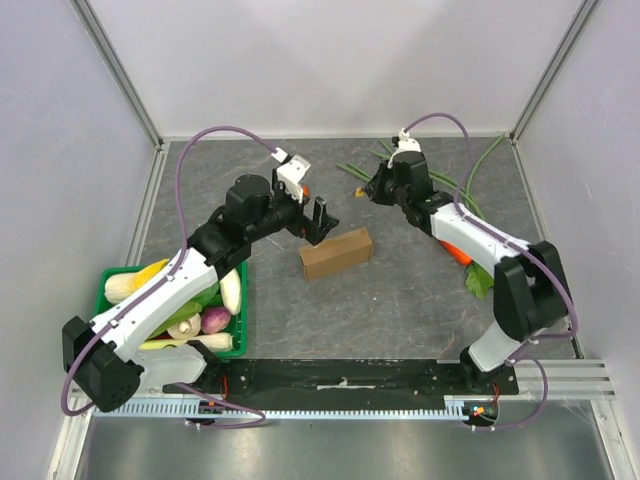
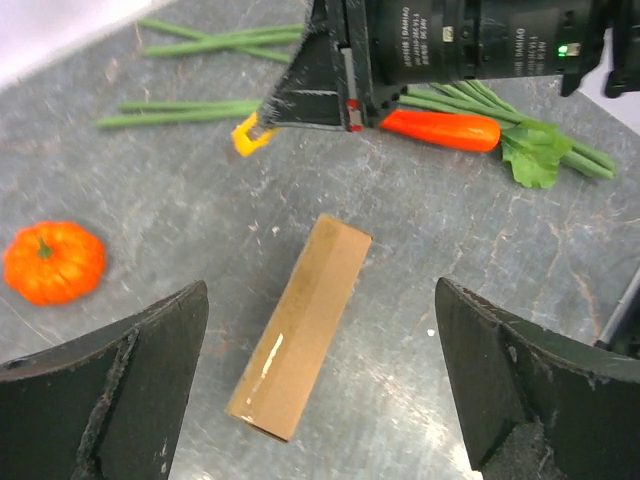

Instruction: Unpack the express box

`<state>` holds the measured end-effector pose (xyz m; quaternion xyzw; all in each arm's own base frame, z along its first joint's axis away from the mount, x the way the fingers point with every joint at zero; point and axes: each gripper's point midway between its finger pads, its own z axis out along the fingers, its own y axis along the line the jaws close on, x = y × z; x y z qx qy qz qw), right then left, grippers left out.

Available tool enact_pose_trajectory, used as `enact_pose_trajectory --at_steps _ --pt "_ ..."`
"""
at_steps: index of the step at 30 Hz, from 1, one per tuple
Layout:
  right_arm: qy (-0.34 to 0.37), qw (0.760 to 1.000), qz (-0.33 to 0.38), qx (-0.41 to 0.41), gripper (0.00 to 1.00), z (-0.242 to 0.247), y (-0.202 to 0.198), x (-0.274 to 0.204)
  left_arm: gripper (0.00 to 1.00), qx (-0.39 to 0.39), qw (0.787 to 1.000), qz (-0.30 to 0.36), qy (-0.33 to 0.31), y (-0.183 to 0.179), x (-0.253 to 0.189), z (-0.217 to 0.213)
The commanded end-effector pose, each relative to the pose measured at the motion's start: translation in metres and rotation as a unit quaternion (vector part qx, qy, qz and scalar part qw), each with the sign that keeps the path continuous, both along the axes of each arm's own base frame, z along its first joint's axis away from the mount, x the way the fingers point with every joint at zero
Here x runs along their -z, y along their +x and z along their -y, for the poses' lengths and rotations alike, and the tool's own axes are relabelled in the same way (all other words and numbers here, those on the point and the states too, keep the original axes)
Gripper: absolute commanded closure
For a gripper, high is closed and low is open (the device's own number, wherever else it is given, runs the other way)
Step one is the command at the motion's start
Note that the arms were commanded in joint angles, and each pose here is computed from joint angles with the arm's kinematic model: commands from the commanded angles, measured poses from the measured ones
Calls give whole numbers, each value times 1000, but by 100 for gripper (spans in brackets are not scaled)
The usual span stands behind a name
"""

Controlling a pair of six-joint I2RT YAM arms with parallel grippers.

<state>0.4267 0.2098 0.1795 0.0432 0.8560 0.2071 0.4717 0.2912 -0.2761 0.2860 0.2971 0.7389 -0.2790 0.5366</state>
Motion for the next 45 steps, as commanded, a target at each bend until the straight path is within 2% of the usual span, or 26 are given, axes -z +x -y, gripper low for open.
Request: enact_pose_trajectory --at_steps 1,6,8,12,13,15,16,17,18,19,20,21,24,29,31,32,33,34,36,39,45 --pt "100 993 -26 -62 93 -36 21 22 0 -14 993 -99 -58 -10 15 -5" --pt "180 977 -71 -85 92 -43 35 61 0 -42 987 -140 -68 -16 37 -13" --pt "202 972 -83 -82 88 -40 34 71 0 -45 987 -142 -69 -18 40 -15" --pt "186 976 -100 -48 62 -13 27 88 0 -93 982 -154 -59 -13 50 -29" --pt "177 978 -105 -41 46 -8 23 92 0 -100 980 -160 -57 -14 53 -31" --pt "149 982 -113 -30 31 3 16 92 0 -116 975 -179 -56 -16 62 -35" --pt "133 985 -112 -11 19 11 16 91 0 -119 974 -186 -56 -18 65 -35" --pt "110 985 -134 3 15 19 8 99 0 -123 971 -196 -57 -19 68 -35" --pt "93 988 -125 10 10 27 7 89 0 -121 969 -209 -53 -23 74 -36" --pt "69 990 -119 39 9 40 9 87 2 -118 968 -216 -53 -26 77 -35" --pt "46 986 -148 56 7 50 -4 95 5 -104 967 -225 -53 -31 80 -32" --pt "35 988 -139 65 6 57 -7 82 14 -96 966 -233 -49 -36 88 -31" --pt "8 986 -136 93 8 74 -21 69 26 -54 967 -246 -41 -54 103 -20" --pt "-15 990 -108 85 11 73 -31 45 35 16 968 -251 -24 -87 123 8" --pt "-20 995 -83 41 19 52 -24 33 38 24 968 -251 -19 -93 135 14" --pt "-22 995 -94 17 23 38 -23 41 39 25 965 -259 -8 -98 147 18" --pt "-13 995 -100 -10 41 25 -22 42 41 18 964 -265 -3 -97 154 19" --pt "-10 995 -99 -20 52 15 -17 34 44 8 963 -270 0 -96 159 21" --pt "-15 991 -122 -45 69 -2 -16 47 51 -37 957 -287 10 -86 173 17" --pt "-21 988 -130 -78 77 -25 -16 54 55 -96 951 -294 3 -74 186 10" --pt "-49 978 -145 -142 79 -54 -27 76 60 -193 939 -285 -8 -51 196 -11"
